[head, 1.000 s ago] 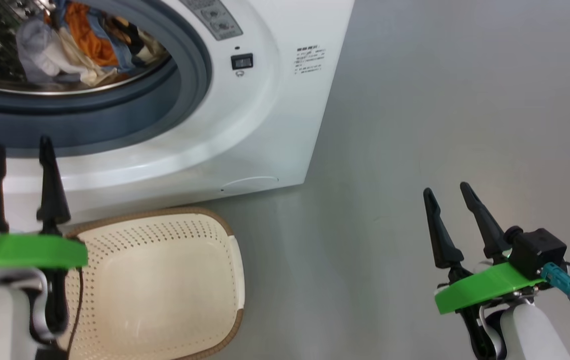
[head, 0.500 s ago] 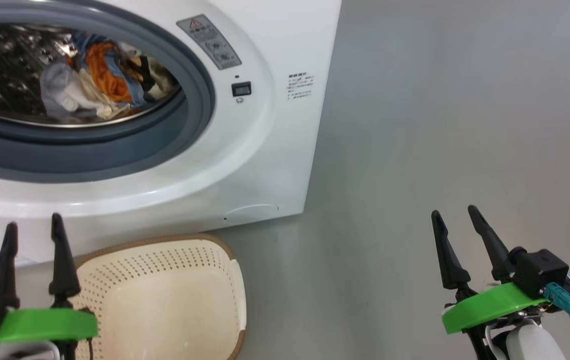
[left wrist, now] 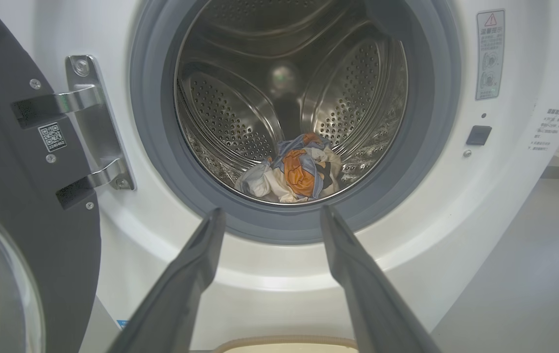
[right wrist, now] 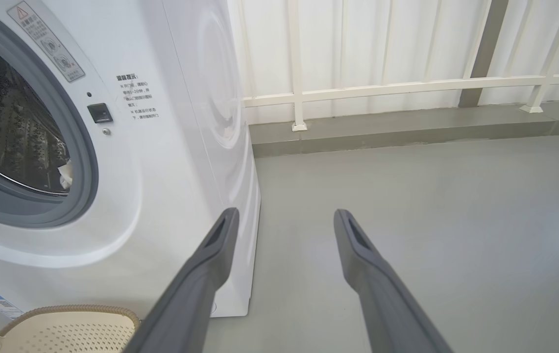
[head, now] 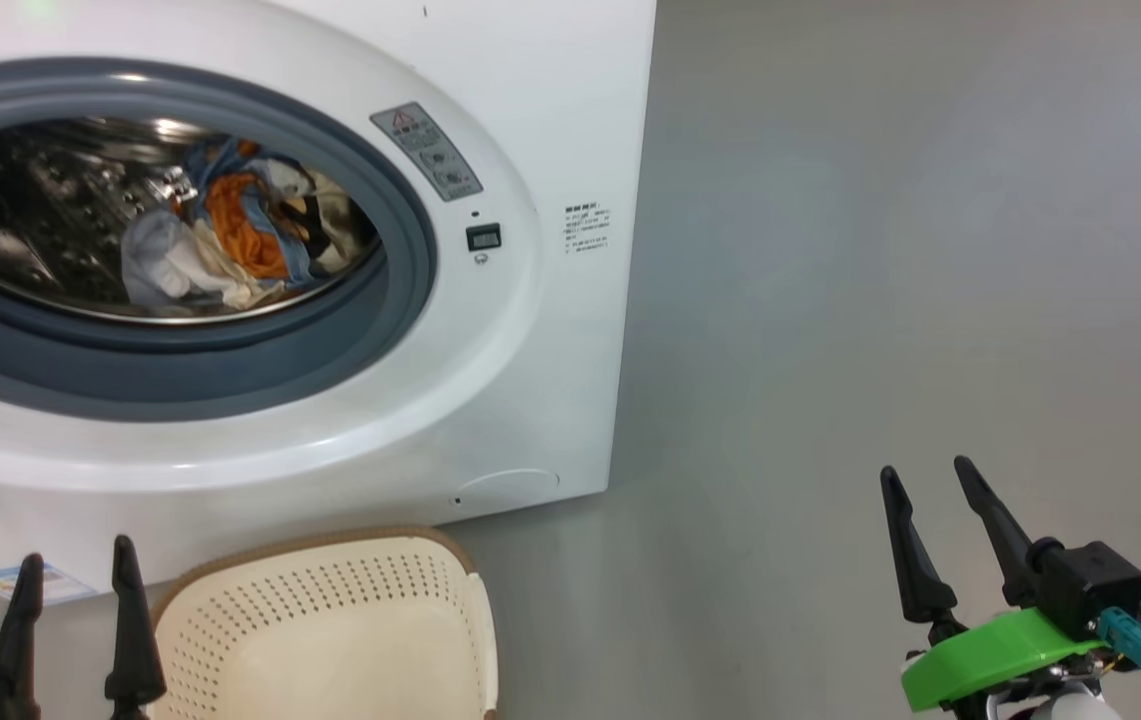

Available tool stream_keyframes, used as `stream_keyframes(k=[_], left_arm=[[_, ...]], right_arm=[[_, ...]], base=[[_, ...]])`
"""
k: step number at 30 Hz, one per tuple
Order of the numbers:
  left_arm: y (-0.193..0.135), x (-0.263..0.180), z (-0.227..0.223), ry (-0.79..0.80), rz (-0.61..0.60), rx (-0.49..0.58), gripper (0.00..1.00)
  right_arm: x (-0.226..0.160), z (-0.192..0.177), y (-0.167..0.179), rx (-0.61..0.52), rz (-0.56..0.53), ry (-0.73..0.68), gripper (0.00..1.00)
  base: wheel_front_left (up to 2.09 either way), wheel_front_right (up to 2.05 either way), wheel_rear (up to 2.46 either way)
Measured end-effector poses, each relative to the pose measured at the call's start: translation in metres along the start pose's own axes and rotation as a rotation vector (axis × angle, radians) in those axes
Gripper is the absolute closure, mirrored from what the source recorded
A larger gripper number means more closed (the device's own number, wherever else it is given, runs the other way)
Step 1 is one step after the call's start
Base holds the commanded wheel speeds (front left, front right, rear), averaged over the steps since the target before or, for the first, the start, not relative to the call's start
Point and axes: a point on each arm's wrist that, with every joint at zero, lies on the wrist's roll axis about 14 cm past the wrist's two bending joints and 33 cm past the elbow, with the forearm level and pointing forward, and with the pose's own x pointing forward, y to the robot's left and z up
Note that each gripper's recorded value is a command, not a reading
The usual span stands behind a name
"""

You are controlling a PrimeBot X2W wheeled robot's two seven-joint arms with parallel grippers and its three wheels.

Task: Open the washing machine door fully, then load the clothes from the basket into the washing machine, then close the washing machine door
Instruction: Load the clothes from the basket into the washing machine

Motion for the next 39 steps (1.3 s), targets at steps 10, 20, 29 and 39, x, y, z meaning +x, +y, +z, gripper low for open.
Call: stream_keyframes(k=[10, 20, 29, 39], left_arm=[[0.002, -0.029, 0.005, 0.0, 0.018, 0.001, 0.0], [-0.004, -0.045, 0.013, -0.021, 0.012, -0.008, 0.0], [-0.001, -0.049, 0.007, -0.001, 0.031, -0.013, 0.0], [0.003, -0.052, 0.007, 0.001, 0.05, -0.031, 0.0]], right_arm=[[-0.02, 0.01, 0.0, -0.011, 0.0, -0.024, 0.0], [-0.031, 0.019, -0.001, -0.022, -0.004, -0.052, 0.0], [-0.027, 0.017, 0.002, -0.027, 0.007, -0.047, 0.0], [-0.024, 0.016, 0.008, -0.031, 0.026, -0.044, 0.0]], base=[[0.0, 0.0, 0.0], [0.0, 0.0, 0.0], [0.0, 0.0, 0.0], [0.0, 0.0, 0.0]])
